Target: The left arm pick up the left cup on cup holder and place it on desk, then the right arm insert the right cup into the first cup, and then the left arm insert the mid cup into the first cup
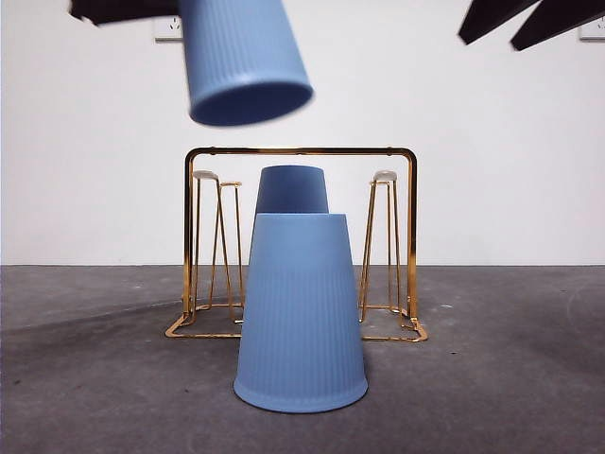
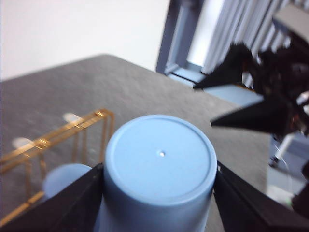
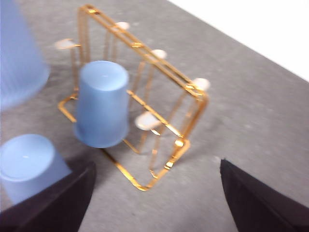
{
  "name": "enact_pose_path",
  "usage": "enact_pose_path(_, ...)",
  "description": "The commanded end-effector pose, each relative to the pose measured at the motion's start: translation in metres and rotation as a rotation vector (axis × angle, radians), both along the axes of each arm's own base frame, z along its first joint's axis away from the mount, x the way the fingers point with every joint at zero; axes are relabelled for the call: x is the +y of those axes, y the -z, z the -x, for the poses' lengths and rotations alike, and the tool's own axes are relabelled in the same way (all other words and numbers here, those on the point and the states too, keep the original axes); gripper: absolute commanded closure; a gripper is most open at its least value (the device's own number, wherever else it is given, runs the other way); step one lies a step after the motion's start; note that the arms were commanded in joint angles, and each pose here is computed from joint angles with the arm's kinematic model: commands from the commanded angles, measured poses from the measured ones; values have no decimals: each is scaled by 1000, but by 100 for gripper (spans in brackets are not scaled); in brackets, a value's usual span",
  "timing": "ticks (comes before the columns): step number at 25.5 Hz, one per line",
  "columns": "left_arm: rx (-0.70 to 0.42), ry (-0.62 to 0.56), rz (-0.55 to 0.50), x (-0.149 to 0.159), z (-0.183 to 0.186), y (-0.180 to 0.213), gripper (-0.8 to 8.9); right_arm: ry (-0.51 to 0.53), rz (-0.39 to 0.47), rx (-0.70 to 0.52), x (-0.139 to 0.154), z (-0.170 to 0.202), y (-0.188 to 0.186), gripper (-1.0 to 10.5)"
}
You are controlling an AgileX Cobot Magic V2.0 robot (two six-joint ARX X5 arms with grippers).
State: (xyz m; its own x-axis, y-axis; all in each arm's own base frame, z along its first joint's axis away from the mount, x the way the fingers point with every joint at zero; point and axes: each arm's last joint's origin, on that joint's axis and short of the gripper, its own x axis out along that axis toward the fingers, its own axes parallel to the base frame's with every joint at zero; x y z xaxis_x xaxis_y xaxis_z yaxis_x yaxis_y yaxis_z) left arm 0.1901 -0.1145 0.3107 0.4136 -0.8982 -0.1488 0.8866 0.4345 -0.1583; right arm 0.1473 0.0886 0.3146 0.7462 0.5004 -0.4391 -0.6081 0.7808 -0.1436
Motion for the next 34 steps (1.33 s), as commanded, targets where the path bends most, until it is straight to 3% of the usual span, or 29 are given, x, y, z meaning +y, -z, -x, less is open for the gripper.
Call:
enact_pose_path(1,-18,21,-32,-12,-6,4,536,16,-4,-24,-5,3,-7,538)
enact_pose_path(14,-20,54,-177,-48,-26,44,535,57,14,-27,-21,16,-10,538)
enact_pose_path(22,-50,108,-214,-65,-17,49,535,70,27,-11,-24,17,-9,538)
enact_pose_path(34,-87,120,-320,-68,-11,57,534,77,38,10,-26,18,-7,538)
